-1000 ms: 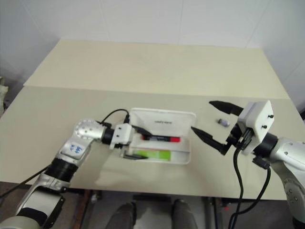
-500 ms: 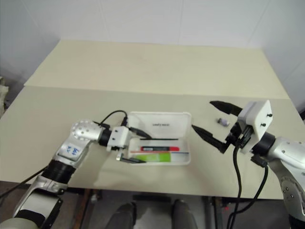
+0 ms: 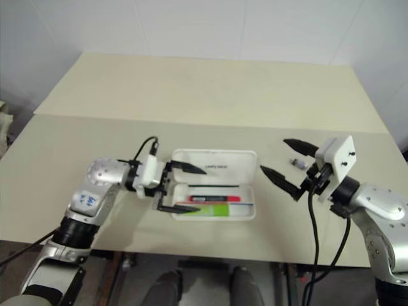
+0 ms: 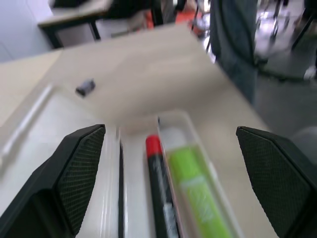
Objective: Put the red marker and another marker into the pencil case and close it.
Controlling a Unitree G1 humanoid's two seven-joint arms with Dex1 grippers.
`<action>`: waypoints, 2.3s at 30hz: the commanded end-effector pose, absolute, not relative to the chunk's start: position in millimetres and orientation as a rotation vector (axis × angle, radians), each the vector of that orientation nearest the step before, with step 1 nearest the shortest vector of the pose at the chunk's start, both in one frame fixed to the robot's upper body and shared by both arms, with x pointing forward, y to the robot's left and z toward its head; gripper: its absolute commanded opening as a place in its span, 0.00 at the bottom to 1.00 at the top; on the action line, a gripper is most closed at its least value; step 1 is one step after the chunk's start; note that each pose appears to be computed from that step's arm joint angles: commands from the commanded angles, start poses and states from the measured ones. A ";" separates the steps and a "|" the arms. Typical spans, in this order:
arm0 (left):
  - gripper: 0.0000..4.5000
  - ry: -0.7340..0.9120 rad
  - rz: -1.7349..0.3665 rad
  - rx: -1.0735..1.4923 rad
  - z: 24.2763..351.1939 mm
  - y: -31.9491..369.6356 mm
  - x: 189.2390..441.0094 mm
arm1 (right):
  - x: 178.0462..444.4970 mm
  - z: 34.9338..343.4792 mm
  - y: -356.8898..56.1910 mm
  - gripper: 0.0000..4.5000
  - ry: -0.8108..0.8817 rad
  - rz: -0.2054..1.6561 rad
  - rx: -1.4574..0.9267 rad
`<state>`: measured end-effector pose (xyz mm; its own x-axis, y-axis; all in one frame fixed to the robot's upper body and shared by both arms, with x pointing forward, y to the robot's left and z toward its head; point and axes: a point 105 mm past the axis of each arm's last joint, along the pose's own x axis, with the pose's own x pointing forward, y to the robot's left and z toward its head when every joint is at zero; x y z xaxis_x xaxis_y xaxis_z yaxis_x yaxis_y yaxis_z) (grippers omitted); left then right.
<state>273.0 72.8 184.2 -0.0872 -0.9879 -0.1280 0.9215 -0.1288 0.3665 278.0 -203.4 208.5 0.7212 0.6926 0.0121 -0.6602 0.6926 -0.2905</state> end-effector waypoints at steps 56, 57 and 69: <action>1.00 -0.060 -1.332 0.449 246.8 161.1 300.5 | 380.0 145.3 -270.8 0.09 0.165 0.794 -0.347; 1.00 -0.051 -1.318 0.450 240.5 166.2 302.0 | 375.4 153.0 -265.3 0.09 0.126 0.831 -0.365; 1.00 -0.031 -1.308 0.417 216.4 170.1 294.1 | 289.4 180.4 -186.8 0.09 0.032 1.146 -0.362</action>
<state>299.2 170.4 209.8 0.2692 -0.9344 -0.2331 0.9388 0.2006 0.2801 301.9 -200.6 163.2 0.4582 0.8561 -0.2388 -0.8830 0.4077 -0.2328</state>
